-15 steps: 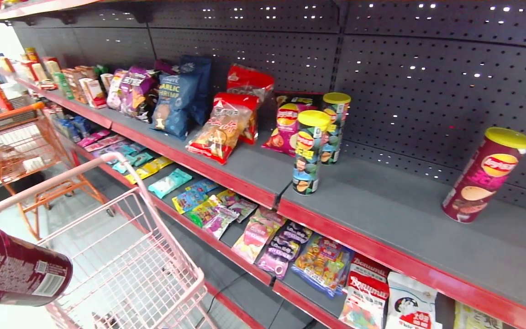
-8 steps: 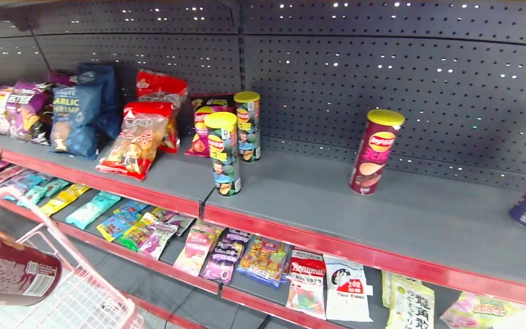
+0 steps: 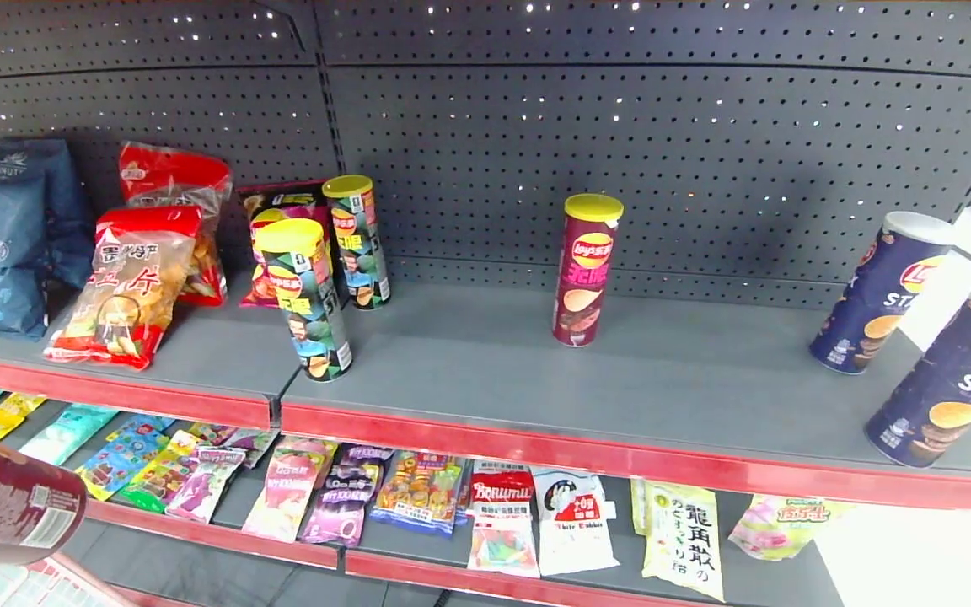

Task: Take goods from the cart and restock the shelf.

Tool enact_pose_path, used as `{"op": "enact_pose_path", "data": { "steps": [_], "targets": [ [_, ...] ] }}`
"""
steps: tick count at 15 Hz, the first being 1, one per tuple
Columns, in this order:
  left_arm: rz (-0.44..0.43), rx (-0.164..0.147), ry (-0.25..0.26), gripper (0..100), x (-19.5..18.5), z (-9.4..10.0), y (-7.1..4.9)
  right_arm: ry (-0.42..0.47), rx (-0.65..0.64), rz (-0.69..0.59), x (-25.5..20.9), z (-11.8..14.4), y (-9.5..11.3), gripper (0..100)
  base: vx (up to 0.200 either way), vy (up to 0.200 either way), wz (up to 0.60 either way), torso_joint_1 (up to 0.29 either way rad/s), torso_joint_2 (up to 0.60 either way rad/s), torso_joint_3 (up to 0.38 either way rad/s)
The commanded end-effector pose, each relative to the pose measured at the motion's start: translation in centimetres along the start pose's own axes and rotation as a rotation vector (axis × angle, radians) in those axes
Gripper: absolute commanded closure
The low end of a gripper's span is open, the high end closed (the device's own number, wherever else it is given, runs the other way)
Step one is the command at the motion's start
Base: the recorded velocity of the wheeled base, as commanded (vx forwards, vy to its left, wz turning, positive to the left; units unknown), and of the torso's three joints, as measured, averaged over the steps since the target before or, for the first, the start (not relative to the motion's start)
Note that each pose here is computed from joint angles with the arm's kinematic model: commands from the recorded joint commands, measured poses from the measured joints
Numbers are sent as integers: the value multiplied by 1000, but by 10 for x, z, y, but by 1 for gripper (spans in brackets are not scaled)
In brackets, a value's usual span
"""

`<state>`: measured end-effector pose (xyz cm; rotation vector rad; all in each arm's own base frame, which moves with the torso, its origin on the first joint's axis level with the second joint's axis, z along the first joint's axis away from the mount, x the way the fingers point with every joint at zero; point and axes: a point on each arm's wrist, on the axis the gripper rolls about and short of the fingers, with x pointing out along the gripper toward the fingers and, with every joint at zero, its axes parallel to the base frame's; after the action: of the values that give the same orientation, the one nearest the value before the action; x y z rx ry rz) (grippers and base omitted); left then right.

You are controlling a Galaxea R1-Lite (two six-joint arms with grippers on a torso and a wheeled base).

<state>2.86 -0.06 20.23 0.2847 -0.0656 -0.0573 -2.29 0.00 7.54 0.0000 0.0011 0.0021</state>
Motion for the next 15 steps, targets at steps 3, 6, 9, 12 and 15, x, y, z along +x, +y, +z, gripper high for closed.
{"op": "enact_pose_path", "data": {
  "steps": [3, 6, 9, 12, 15],
  "targets": [
    [12, 0, 3, 100, -1, -1, 0, 0, -2, 1, 0, 0, 0, 0, 200, 0, 0, -7, -4, 2],
    [9, 4, -17, 100, -5, -1, -1, 0, -2, 7, 0, 0, 0, 0, 0, 0, 0, 0, 0, 0],
    [3, 7, -34, 100, -11, -5, -4, 14, -11, 12, 1, 0, 0, 0, 0, 0, 0, 0, 0, 0],
    [16, 11, -57, 100, -18, -7, -6, -57, -42, 126, -2, 51, 2, 0, 0, 0, 0, 0, 0, 0],
    [14, 10, -70, 100, -22, -10, -8, 76, -132, 334, 48, 124, 8, 0, 0, 0, 0, 0, 0, 0]
  ]
}}
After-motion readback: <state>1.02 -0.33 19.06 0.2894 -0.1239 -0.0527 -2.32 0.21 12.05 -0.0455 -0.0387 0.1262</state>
